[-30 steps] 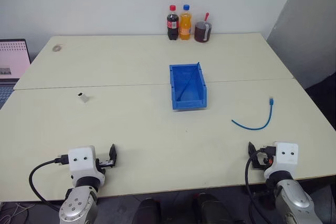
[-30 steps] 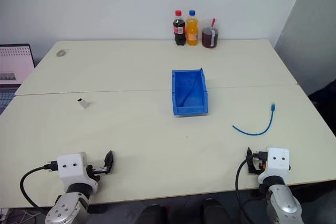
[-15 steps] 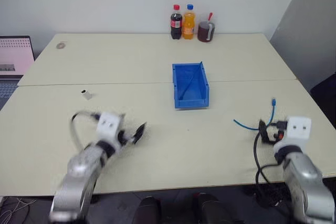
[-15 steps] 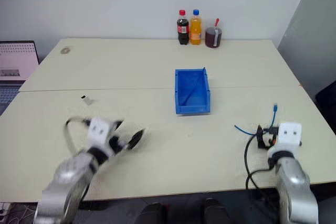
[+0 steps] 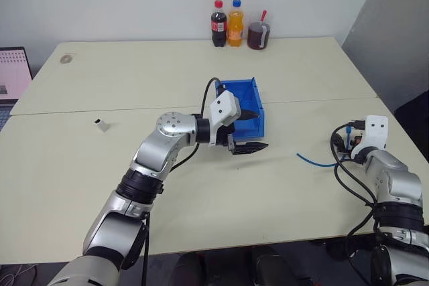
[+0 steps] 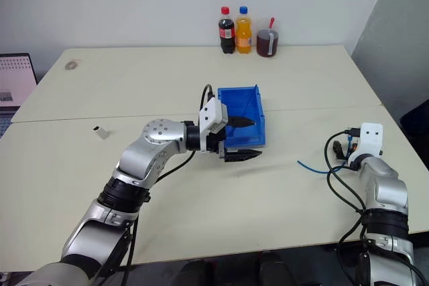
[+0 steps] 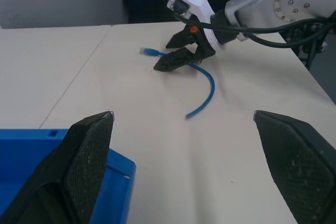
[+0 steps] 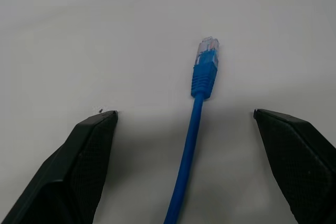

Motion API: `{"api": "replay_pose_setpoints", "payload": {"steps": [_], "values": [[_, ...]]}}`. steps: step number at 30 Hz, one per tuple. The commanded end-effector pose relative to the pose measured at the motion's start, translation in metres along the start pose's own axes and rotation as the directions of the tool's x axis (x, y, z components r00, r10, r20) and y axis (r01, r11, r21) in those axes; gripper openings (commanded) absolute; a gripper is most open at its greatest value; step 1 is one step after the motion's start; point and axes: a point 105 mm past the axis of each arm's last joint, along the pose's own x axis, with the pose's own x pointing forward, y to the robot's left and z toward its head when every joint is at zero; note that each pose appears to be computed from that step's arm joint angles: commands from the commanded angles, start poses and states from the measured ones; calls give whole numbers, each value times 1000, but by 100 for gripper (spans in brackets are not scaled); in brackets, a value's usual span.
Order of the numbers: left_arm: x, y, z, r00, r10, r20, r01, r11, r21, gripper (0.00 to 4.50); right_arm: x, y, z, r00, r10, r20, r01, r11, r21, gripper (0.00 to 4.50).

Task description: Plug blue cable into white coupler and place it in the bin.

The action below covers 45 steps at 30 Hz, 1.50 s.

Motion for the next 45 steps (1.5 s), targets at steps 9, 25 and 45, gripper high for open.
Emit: {"api": "replay_pose_setpoints", "payload": {"steps": [9,25,45], "values": [[-10,-9,-1,1000,-17,2,17,999,-28,450,-5,-10,-23,998,-25,-53,27,999,47,194],[-54,-12,-7,994,106,-33,-106,994,-21,450,-45,56,27,882,470,35,-445,856,-262,4],[-182,-189,-78,384,816,-432,-923,336,-187,450,-85,313,-29,20,886,-463,-951,-127,-283,4]]}}
